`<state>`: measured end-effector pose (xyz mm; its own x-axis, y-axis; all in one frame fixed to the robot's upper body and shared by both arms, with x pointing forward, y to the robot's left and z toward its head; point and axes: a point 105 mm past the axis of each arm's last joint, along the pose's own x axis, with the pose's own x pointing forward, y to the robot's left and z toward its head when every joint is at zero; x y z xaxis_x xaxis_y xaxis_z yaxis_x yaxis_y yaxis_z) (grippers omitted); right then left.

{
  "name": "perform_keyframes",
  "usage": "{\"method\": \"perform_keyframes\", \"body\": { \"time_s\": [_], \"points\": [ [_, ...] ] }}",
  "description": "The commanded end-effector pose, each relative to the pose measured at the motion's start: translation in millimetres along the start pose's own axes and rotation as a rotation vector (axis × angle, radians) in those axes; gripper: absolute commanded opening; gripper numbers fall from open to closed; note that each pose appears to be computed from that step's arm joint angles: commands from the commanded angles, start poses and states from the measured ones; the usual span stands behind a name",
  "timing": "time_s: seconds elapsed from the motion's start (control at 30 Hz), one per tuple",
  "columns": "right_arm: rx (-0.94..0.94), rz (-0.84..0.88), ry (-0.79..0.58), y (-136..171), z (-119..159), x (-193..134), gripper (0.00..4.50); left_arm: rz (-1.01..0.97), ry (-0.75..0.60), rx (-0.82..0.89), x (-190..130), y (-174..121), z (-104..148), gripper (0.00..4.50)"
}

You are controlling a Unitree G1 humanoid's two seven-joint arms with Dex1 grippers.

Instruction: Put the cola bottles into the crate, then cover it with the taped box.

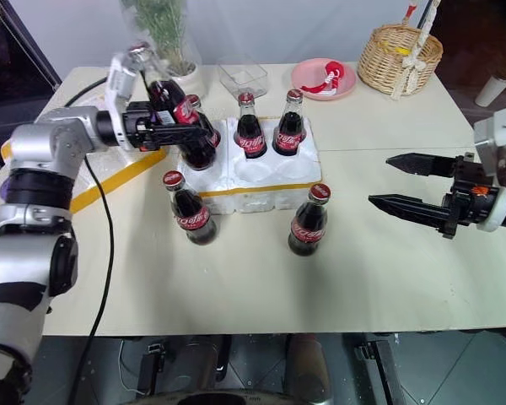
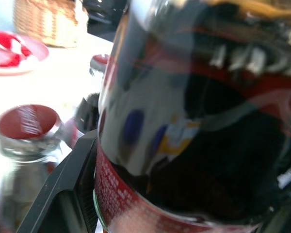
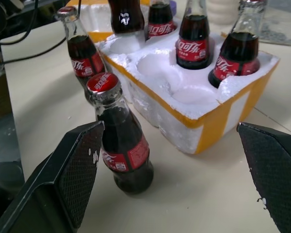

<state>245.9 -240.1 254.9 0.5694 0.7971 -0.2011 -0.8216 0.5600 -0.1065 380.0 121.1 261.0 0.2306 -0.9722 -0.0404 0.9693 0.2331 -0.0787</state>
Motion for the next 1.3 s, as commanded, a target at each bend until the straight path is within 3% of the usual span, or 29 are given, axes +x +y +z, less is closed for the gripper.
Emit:
{"method": "perform_keyframes", "body": {
  "time_s": [0.03, 0.2, 0.4, 0.83, 1.03, 1.13, 1.3],
  "points": [
    [-0.048, -0.016, -0.036, 5, 13, -6, 4.5, -0.04, -0.049, 0.138, 11, -6, 36, 2.89],
    [-0.037, -0.029, -0.04, 7, 9, -5, 4.5, -0.133, -0.071, 0.112, 37, -13, 43, 2.89],
    [-0.03, -0.055, -0.055, 6, 6, -4, 4.5, -0.236, -0.016, 0.147, 59, -23, 34, 2.89],
    [-0.014, -0.117, -0.086, 7, 4, -11, 4.5, -0.247, 0.07, 0.171, 90, -19, -3, 2.89],
    [-0.013, -0.123, -0.085, 9, 3, -11, 4.5, -0.13, 0.124, 0.235, 98, -5, -21, 2.89],
    [-0.014, -0.122, -0.082, 9, 3, -10, 4.5, -0.126, 0.172, 0.283, 89, -1, -28, 4.36],
    [-0.019, -0.097, -0.079, 6, 4, -4, 4.5, -0.12, 0.142, 0.288, 64, 1, -15, 4.48]
  ]
}}
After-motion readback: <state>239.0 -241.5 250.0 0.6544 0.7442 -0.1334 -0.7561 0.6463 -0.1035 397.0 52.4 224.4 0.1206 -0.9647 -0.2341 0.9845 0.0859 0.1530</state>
